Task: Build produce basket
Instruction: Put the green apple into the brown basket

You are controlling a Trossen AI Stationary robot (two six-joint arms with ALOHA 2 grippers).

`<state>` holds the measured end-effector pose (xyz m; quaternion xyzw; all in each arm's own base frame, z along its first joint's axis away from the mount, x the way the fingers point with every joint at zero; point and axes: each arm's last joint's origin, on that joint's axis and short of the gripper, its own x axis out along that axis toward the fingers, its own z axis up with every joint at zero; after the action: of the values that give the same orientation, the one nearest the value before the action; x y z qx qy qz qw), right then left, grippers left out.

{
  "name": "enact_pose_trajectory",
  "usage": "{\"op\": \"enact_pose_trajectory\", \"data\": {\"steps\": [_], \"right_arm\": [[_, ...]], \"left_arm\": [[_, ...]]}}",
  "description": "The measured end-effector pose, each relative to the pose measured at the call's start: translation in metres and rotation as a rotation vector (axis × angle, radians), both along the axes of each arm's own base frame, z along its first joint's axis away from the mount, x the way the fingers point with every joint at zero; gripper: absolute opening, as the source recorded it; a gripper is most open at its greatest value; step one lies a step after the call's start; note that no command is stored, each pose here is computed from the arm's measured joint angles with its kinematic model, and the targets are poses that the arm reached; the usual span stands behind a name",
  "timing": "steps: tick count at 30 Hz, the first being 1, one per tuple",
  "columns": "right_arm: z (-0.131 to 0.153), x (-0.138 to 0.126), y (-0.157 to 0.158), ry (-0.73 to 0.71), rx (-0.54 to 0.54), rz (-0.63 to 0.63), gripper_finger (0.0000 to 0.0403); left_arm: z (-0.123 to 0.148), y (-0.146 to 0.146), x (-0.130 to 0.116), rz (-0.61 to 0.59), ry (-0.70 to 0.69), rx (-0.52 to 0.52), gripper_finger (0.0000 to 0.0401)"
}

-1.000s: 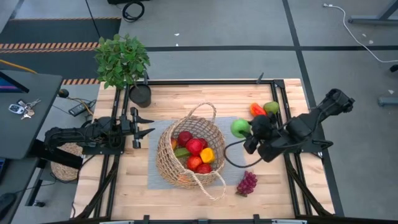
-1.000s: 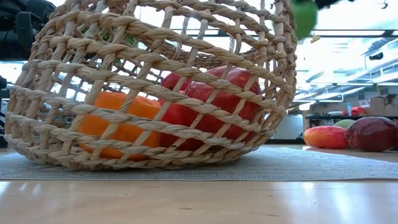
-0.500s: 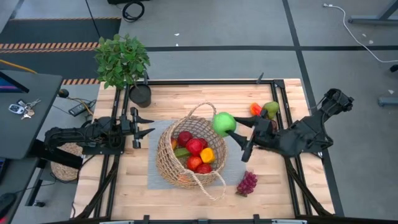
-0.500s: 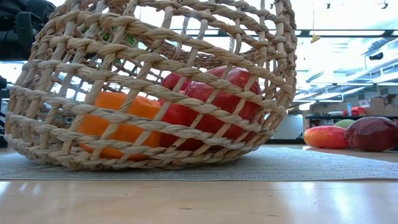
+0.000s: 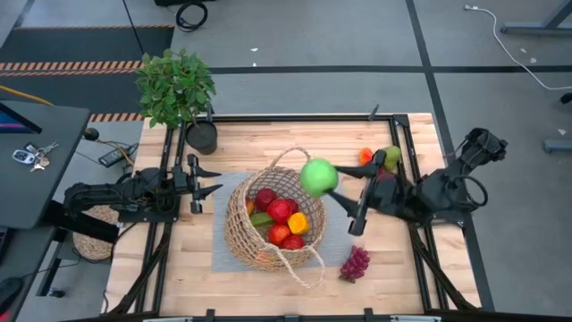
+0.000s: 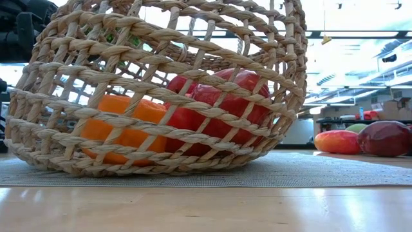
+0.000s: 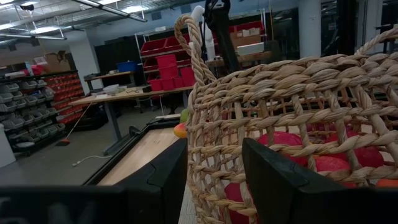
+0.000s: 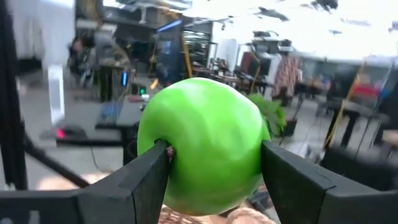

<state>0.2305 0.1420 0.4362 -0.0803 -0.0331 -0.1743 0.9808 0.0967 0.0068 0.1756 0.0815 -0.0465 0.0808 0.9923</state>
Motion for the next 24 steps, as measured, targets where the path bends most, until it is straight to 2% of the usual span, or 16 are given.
{"op": "enact_pose_trajectory", "data": {"steps": [2, 5, 9, 13, 17, 24], "right_arm": [[-0.003, 0.003, 0.005, 0.044, -0.121, -0.002, 0.0244], [-0.006, 0.007, 0.013, 0.145, -0.372, -0.045, 0.0244], [-0.020, 0.018, 0.021, 0.342, -0.733, -0.133, 0.0244], [-0.037, 0.031, 0.030, 0.552, -1.017, -0.230, 0.0244], [-0.053, 0.045, 0.037, 0.610, -1.122, -0.204, 0.0244], [-0.071, 0.066, 0.031, 0.670, -1.129, -0.232, 0.0244]], "left_arm": [[0.000, 0.000, 0.000, 0.000, 0.000, 0.000, 0.0160], [0.000, 0.000, 0.000, 0.000, 0.000, 0.000, 0.0160], [0.000, 0.000, 0.000, 0.000, 0.000, 0.000, 0.0160], [0.000, 0.000, 0.000, 0.000, 0.000, 0.000, 0.0160], [0.000, 0.000, 0.000, 0.000, 0.000, 0.000, 0.0160], [0.000, 0.000, 0.000, 0.001, 0.000, 0.000, 0.0160]]}}
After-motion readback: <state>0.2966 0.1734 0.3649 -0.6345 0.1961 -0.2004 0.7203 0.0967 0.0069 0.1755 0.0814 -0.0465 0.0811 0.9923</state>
